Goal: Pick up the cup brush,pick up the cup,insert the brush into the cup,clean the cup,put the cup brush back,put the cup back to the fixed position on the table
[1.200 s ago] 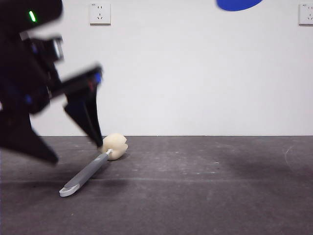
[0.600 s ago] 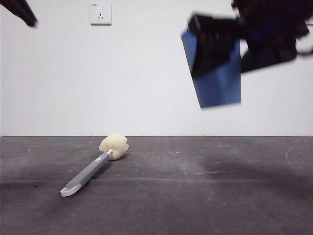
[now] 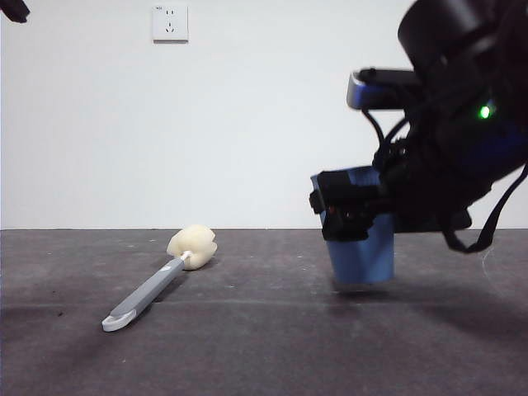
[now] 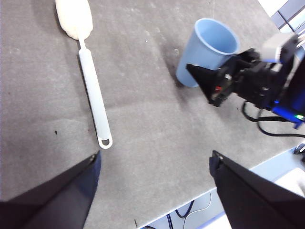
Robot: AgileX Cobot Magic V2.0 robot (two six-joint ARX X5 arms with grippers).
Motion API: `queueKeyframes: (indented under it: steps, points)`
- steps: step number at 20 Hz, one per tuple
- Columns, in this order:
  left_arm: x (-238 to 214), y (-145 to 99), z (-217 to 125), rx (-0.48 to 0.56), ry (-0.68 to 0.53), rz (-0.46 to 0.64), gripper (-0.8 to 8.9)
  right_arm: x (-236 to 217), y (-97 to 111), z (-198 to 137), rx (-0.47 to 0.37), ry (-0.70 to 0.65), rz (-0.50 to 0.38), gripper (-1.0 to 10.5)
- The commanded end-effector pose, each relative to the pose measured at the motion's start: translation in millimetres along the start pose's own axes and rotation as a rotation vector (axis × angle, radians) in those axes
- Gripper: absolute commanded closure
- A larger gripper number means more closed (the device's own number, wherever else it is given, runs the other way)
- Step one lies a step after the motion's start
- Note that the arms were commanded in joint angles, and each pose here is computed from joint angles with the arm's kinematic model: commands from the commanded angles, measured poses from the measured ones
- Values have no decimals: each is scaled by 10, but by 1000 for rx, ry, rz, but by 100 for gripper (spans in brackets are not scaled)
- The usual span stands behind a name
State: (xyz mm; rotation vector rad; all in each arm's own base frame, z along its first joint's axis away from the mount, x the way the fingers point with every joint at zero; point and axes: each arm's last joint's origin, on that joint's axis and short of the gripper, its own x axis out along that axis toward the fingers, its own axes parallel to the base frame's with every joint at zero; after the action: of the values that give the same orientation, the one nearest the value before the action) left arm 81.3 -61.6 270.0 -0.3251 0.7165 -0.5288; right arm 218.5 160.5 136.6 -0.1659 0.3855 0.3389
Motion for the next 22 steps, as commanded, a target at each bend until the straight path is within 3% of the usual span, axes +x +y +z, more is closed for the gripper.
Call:
queueKeyframes:
  steps: [1,12,16,21,22]
  points:
    - [8,9,-10,17,0,2,431,57,-40,-26,35,-28,16,959]
    - [9,11,-5,44,-8,13,432,201,-185,-212,55,63,87,958]
    - [9,11,-5,44,-8,13,431,190,-185,-299,50,154,85,709]
    - [9,12,-8,44,-6,14,432,129,-197,-252,56,174,85,673]
    - [9,12,-8,44,-6,14,432,111,-201,-224,58,166,86,620]
